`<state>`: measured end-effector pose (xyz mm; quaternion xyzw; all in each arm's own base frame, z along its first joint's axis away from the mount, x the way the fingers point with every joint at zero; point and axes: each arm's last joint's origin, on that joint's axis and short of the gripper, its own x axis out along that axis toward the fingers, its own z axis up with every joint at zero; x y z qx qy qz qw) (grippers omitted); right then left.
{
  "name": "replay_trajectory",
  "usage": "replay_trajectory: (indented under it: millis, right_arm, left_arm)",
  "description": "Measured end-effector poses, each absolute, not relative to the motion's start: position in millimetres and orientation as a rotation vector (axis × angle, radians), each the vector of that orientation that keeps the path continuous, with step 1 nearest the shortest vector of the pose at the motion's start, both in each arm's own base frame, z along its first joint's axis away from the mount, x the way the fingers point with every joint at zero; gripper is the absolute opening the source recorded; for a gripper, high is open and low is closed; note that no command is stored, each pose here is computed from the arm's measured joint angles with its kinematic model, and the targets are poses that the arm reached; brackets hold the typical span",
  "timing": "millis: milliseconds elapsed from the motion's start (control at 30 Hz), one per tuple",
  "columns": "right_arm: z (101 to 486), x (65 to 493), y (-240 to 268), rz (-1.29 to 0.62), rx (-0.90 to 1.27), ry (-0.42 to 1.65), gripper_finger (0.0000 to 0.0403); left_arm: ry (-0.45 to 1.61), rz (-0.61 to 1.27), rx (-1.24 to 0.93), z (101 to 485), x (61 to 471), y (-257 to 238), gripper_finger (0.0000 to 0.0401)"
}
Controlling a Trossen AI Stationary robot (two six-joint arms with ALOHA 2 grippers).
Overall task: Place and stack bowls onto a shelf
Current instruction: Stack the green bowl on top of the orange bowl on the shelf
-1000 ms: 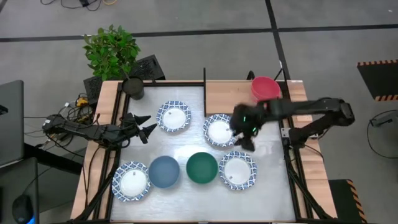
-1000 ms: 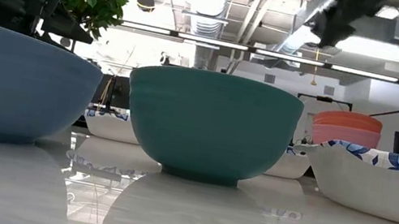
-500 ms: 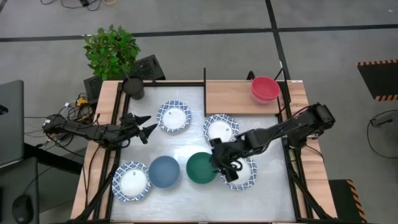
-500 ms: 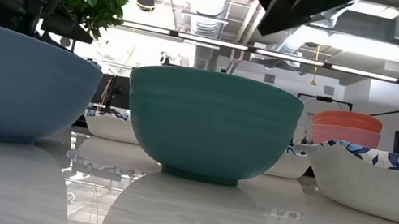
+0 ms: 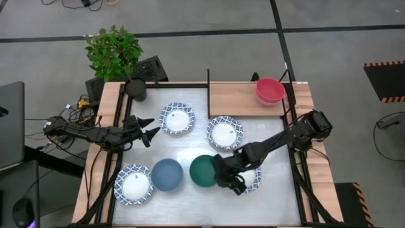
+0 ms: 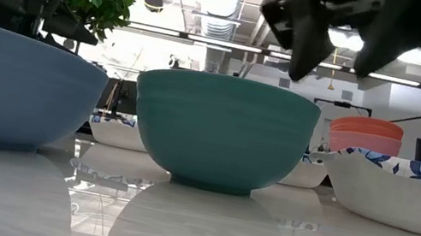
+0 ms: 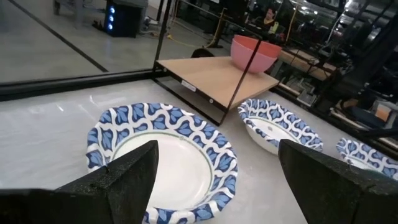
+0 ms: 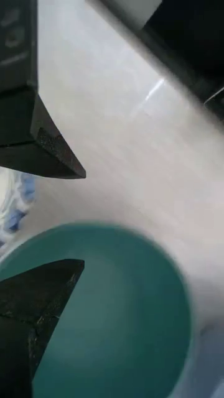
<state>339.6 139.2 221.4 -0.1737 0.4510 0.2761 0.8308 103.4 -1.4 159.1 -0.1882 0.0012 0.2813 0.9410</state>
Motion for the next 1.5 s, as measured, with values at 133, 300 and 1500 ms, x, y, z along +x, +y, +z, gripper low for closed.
replay_trajectory:
  millis: [133, 300, 1500]
  right_arm:
    - [213.1, 343.5, 142.5, 0.528, -0.426, 0.970, 0.0249]
    - [202.6, 342.5, 141.8, 0.523, -0.438, 1.026, 0.0249]
    - [244.1, 371.6, 114.1, 0.348, -0.564, 1.083, 0.0025]
  left_arm:
    - [0.014, 0.577, -0.378, 158.0, 104.1, -1.6, 0.0318]
    - [0.027, 0.583, -0.373, 156.7, 105.0, -1.7, 0.0318]
    - [0.183, 0.386, -0.401, 204.6, 95.2, -5.3, 0.0198]
